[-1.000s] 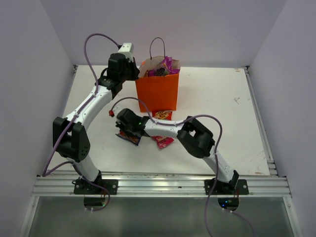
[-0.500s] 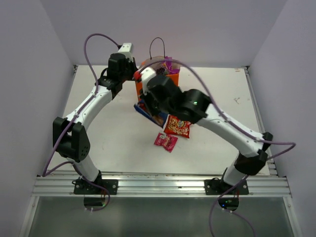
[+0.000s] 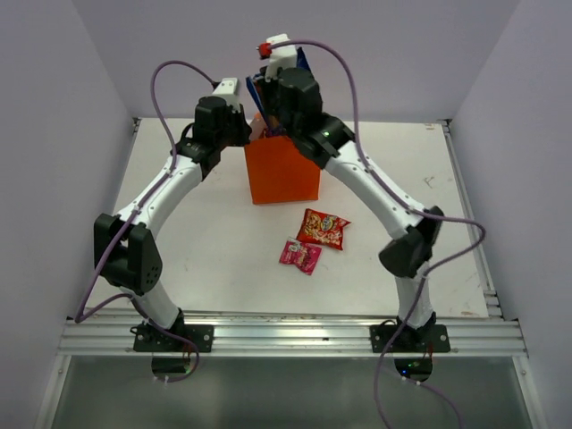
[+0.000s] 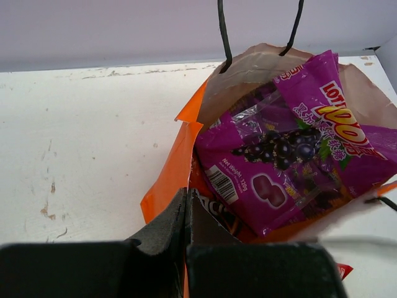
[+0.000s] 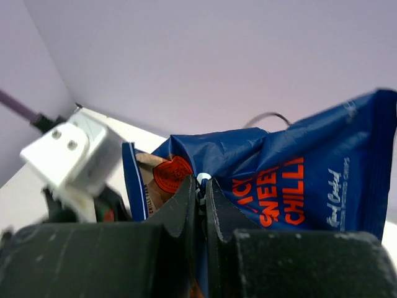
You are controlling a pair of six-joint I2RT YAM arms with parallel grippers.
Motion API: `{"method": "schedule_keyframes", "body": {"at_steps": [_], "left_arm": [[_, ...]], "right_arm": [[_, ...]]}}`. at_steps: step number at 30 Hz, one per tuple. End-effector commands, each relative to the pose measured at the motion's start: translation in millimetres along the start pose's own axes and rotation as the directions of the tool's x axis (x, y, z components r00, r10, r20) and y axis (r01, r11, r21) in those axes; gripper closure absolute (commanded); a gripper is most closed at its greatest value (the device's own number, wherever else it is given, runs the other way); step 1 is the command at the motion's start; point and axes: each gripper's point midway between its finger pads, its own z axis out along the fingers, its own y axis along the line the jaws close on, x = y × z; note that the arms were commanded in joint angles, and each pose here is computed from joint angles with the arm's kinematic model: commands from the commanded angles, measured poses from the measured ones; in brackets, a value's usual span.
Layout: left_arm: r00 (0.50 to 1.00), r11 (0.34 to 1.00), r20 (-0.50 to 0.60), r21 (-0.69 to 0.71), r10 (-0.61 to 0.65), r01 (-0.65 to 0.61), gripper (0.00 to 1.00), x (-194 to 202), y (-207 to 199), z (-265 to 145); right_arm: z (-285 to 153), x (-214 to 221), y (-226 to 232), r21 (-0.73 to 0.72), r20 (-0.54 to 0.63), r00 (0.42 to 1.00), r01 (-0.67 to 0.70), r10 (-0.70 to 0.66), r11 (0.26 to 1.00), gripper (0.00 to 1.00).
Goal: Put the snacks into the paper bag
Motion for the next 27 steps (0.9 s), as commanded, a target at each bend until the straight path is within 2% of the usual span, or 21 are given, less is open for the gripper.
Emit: {"method": "schedule_keyframes", "body": {"at_steps": [1,3,5,9,13,15,16,17,19,23,27], "left_arm": [[0.993,1.0,0.114,0.019,-0.007,0.005,1.0,-36.1,-7.7,-15.3],[0.994,1.0,0.11,0.023,-0.007,0.004,1.0,-35.0,-8.2,-14.4],[0.994,1.0,0.111,0.025,-0.001,-0.002,1.0,-35.7,-8.7,-14.2],[0.994,1.0,0.11,0.026,0.008,-0.011,1.0,-36.5,-8.3,-14.2],[0.993,0.999,0.115,0.038,0.01,-0.015,1.0,-39.8,-11.7,-13.5],[0.993,0.999,0.118,0.037,0.01,-0.014,1.0,-41.0,-11.2,-14.1],[0.993,0.999,0.115,0.037,0.01,-0.014,1.0,-39.6,-10.8,-13.7],[0.993,0.999,0.117,0.037,0.008,-0.013,1.0,-39.8,-10.9,-14.1],[0.993,0.999,0.116,0.039,0.008,-0.013,1.0,-39.2,-11.0,-14.7],[0.993,0.999,0.114,0.038,0.01,-0.015,1.0,-37.0,-10.9,-15.4],[0.993,0.999,0.114,0.037,0.005,-0.009,1.0,-36.4,-10.1,-15.4]], "right_arm": [[35.8,-63.3,12.0,-0.018,0.244,0.97,-0.003,0.007,1.0,1.0],[48.3,-63.4,12.7,-0.016,0.254,0.967,-0.011,0.014,1.0,1.0],[61.6,-44.0,18.6,-0.025,0.232,0.973,0.0,0.005,1.0,1.0],[71.6,15.1,25.1,-0.035,0.104,0.995,0.017,-0.014,0.999,1.0],[66.0,97.0,25.7,-0.034,-0.067,0.997,0.039,-0.041,0.999,1.0],[55.0,105.8,22.4,-0.024,-0.091,0.995,0.043,-0.045,0.999,1.0],[51.0,134.1,22.5,-0.028,-0.145,0.987,0.066,-0.069,0.997,1.0],[44.7,133.9,19.9,-0.025,-0.147,0.987,0.067,-0.07,0.997,1.0],[39.3,161.0,15.4,-0.018,-0.2,0.975,0.092,-0.094,0.996,1.0],[28.2,139.4,15.7,-0.025,-0.163,0.986,0.035,-0.039,0.999,1.0],[27.1,80.6,15.1,-0.024,-0.072,0.997,0.014,-0.016,1.0,1.0]]}}
